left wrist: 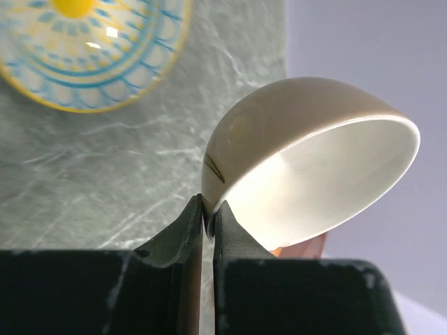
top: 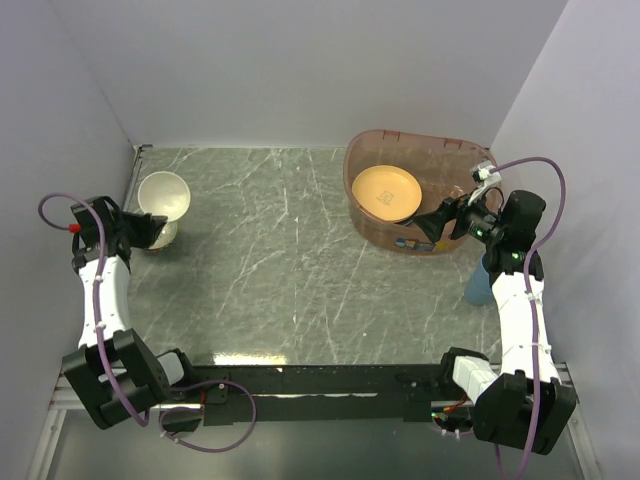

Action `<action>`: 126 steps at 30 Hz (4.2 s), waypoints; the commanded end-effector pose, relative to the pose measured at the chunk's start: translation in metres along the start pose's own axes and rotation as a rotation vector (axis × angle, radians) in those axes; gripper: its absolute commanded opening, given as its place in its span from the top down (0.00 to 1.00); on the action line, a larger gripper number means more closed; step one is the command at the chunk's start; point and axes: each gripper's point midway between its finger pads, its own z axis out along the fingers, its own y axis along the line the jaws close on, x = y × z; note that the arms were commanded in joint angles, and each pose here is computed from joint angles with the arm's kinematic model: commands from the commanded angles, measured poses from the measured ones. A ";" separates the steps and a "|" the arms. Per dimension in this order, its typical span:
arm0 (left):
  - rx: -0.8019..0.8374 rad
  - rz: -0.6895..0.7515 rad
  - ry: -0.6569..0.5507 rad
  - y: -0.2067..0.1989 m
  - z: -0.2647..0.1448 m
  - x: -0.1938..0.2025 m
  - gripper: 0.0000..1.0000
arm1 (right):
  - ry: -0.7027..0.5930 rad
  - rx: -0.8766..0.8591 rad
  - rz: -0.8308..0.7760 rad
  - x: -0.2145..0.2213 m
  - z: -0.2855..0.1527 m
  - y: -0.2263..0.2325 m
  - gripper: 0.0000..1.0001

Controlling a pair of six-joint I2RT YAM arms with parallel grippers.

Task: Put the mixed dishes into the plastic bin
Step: Pick up the bowl from the center of the board, then place the bowl in the plastic bin.

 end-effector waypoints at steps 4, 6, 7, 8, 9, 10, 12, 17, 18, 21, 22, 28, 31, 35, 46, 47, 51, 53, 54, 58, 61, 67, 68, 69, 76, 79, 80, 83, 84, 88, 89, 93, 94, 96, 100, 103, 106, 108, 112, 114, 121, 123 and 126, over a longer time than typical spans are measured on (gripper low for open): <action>0.485 0.315 0.149 -0.094 -0.043 0.041 0.99 | -0.044 0.015 -0.075 -0.015 -0.005 0.001 0.00; 0.563 0.364 0.174 -0.101 -0.051 0.057 0.99 | -0.046 0.017 -0.091 -0.015 -0.006 0.001 0.00; 0.580 0.380 0.189 -0.103 -0.054 0.063 0.99 | -0.046 0.017 -0.096 -0.015 -0.007 0.002 0.00; 0.597 0.399 0.196 -0.106 -0.057 0.069 0.99 | -0.046 0.017 -0.099 -0.015 -0.007 0.001 0.00; 0.614 0.426 0.228 -0.108 -0.060 0.084 0.99 | -0.046 0.014 -0.106 -0.014 -0.007 0.002 0.00; 0.624 0.441 0.242 -0.111 -0.061 0.091 0.99 | -0.046 0.009 -0.111 -0.014 -0.007 0.002 0.00; 0.652 0.482 0.285 -0.117 -0.067 0.115 0.99 | -0.043 -0.007 -0.116 -0.013 -0.007 0.004 0.00; 0.711 0.543 0.336 -0.129 -0.081 0.160 0.99 | -0.021 -0.054 -0.126 -0.012 -0.010 0.015 0.00; 0.723 0.553 0.349 -0.131 -0.085 0.173 0.99 | -0.011 -0.073 -0.138 -0.011 -0.012 0.020 0.00; 0.737 0.559 0.372 -0.134 -0.092 0.196 0.99 | 0.017 -0.107 -0.163 -0.009 -0.018 0.031 0.00; 0.740 0.559 0.370 -0.135 -0.094 0.201 0.99 | 0.025 -0.112 -0.170 -0.008 -0.020 0.033 0.00; 0.721 0.543 0.366 -0.135 -0.100 0.242 0.99 | 0.081 -0.149 -0.218 -0.012 -0.030 0.051 0.00; 0.693 0.534 0.349 -0.135 -0.100 0.258 0.99 | 0.095 -0.167 -0.240 -0.019 -0.032 0.062 0.00; 0.663 0.543 0.349 -0.131 -0.107 0.283 0.99 | 0.116 -0.190 -0.270 -0.021 -0.032 0.080 0.00; 0.570 0.568 0.285 -0.129 -0.116 0.325 0.99 | 0.152 -0.245 -0.327 -0.031 -0.027 0.116 0.00; 0.547 0.575 0.265 -0.126 -0.113 0.325 0.99 | 0.155 -0.247 -0.327 -0.032 -0.027 0.117 0.00; 0.522 0.588 0.250 -0.129 -0.115 0.339 0.99 | 0.164 -0.245 -0.332 -0.033 -0.024 0.121 0.00; 0.519 0.595 0.243 -0.131 -0.120 0.343 0.99 | 0.169 -0.244 -0.326 -0.033 -0.021 0.123 0.00; 0.507 0.598 0.220 -0.130 -0.117 0.343 0.99 | 0.174 -0.235 -0.326 -0.032 -0.019 0.121 0.00; 0.484 0.619 0.201 -0.130 -0.119 0.350 0.99 | 0.189 -0.231 -0.314 -0.030 -0.015 0.121 0.00; 0.465 0.634 0.188 -0.129 -0.117 0.354 0.99 | 0.193 -0.219 -0.311 -0.031 -0.012 0.119 0.00; 0.433 0.660 0.175 -0.126 -0.115 0.367 0.99 | 0.204 -0.231 -0.281 -0.031 -0.006 0.121 0.00; 0.434 0.661 0.174 -0.127 -0.116 0.369 0.99 | 0.203 -0.235 -0.277 -0.031 -0.004 0.122 0.00; 0.435 0.668 0.175 -0.127 -0.116 0.373 0.99 | 0.204 -0.239 -0.270 -0.031 -0.002 0.122 0.00; 0.458 0.676 0.197 -0.133 -0.124 0.390 0.99 | 0.186 -0.174 -0.172 -0.035 0.017 0.109 0.00; 0.468 0.678 0.208 -0.135 -0.130 0.398 0.99 | 0.185 -0.142 -0.137 -0.034 0.028 0.103 0.00; 0.472 0.677 0.212 -0.136 -0.132 0.401 0.99 | 0.187 -0.136 -0.132 -0.034 0.030 0.101 0.00; 0.476 0.678 0.221 -0.136 -0.134 0.408 0.99 | 0.212 -0.134 -0.121 -0.030 0.039 0.101 0.01; 0.472 0.682 0.224 -0.135 -0.134 0.410 0.99 | 0.217 -0.131 -0.121 -0.031 0.043 0.101 0.03; 0.464 0.682 0.221 -0.134 -0.134 0.414 0.99 | 0.229 -0.089 -0.127 -0.030 0.049 0.096 0.17; 0.464 0.682 0.220 -0.135 -0.134 0.414 0.99 | 0.230 -0.071 -0.130 -0.030 0.051 0.093 0.21; 0.469 0.679 0.221 -0.136 -0.137 0.415 0.99 | 0.235 -0.060 -0.134 -0.028 0.053 0.092 0.46; 0.471 0.681 0.222 -0.136 -0.137 0.415 0.99 | 0.238 -0.063 -0.130 -0.027 0.054 0.092 0.54; 0.479 0.684 0.226 -0.137 -0.139 0.417 0.99 | 0.245 -0.062 -0.126 -0.024 0.056 0.092 0.64; 0.500 0.689 0.244 -0.139 -0.143 0.420 0.99 | 0.247 -0.042 -0.124 -0.025 0.059 0.087 0.93; 0.538 0.703 0.278 -0.136 -0.148 0.423 0.97 | 0.242 -0.020 -0.120 -0.026 0.059 0.083 1.00; 0.583 0.723 0.318 -0.133 -0.154 0.426 0.78 | 0.228 -0.050 -0.100 -0.029 0.056 0.087 1.00; 0.619 0.741 0.333 -0.133 -0.159 0.425 0.58 | 0.220 -0.055 -0.088 -0.031 0.053 0.084 1.00; 0.772 0.770 0.418 -0.127 -0.178 0.430 0.25 | 0.206 -0.133 -0.075 -0.034 0.043 0.087 1.00; 0.848 0.793 0.435 -0.129 -0.189 0.424 0.10 | 0.191 -0.181 -0.060 -0.036 0.037 0.089 1.00; 0.931 0.907 0.458 -0.117 -0.191 0.405 0.01 | 0.152 -0.176 -0.048 -0.042 0.024 0.079 1.00; 0.932 0.940 0.423 -0.118 -0.186 0.388 0.01 | 0.139 -0.165 -0.047 -0.045 0.020 0.076 1.00; 0.893 0.995 0.342 -0.118 -0.171 0.354 0.01 | 0.121 -0.148 -0.051 -0.052 0.016 0.071 1.00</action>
